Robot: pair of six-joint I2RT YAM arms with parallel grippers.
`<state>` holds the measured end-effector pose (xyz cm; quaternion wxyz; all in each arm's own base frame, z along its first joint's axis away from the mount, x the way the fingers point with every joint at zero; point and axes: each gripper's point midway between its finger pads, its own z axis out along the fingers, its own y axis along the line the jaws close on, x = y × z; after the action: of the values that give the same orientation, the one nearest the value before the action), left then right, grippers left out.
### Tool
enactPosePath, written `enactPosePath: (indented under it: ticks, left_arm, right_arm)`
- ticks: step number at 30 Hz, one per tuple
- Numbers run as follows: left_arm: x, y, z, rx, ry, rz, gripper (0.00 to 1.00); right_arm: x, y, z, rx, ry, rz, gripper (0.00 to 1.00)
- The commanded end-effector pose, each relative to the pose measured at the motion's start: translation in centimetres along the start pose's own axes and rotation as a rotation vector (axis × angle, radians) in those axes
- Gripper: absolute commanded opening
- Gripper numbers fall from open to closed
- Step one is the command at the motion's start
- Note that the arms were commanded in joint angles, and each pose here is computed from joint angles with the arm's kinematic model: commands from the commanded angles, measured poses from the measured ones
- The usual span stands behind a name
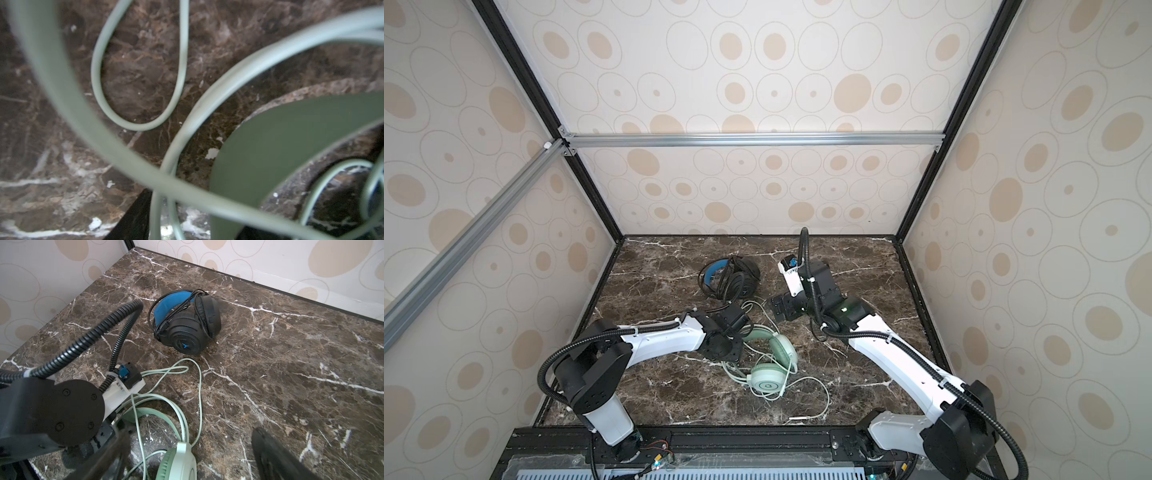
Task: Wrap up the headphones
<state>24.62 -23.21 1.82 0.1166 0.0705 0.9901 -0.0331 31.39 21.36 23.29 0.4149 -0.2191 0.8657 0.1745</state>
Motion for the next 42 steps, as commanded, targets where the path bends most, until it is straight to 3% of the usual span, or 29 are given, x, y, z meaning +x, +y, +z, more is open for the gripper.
enactPosePath:
  ticks: [1,9,13,22,29,34,38,42]
  left_arm:
    - [-0.2,0.8,0.2,-0.072,0.001,0.022,0.49]
    - [-1.4,1.2,-1.0,-0.107,-0.044,0.046,0.00]
    - [-3.4,1.8,-4.9,-0.138,-0.131,0.109,0.00]
    - [-10.5,0.9,-20.5,-0.114,-0.457,0.362,0.00]
    - [-14.3,0.1,-28.5,-0.158,-0.564,0.504,0.00]
    - [-14.6,-0.3,-30.5,-0.147,-0.613,0.580,0.00]
    - [-13.7,-2.6,-30.7,-0.004,-0.614,0.634,0.00]
    - [-13.1,-3.3,-30.9,0.051,-0.610,0.656,0.00]
  right_arm:
    - [-0.1,-0.7,-0.7,0.001,-0.027,0.029,0.94]
    - [-0.5,-1.7,-1.3,0.013,-0.043,-0.004,0.94]
    - [-1.7,-0.6,-2.4,-0.044,-0.085,-0.073,0.93]
    - [-7.3,2.1,-6.6,-0.229,-0.245,-0.202,0.94]
    - [-11.7,3.4,-8.0,-0.310,-0.317,-0.297,0.96]
    - [-13.2,3.7,-8.1,-0.337,-0.340,-0.363,0.98]
    - [-13.4,3.7,-7.4,-0.351,-0.334,-0.383,0.97]
    - [-13.6,3.7,-7.5,-0.380,-0.347,-0.382,0.97]
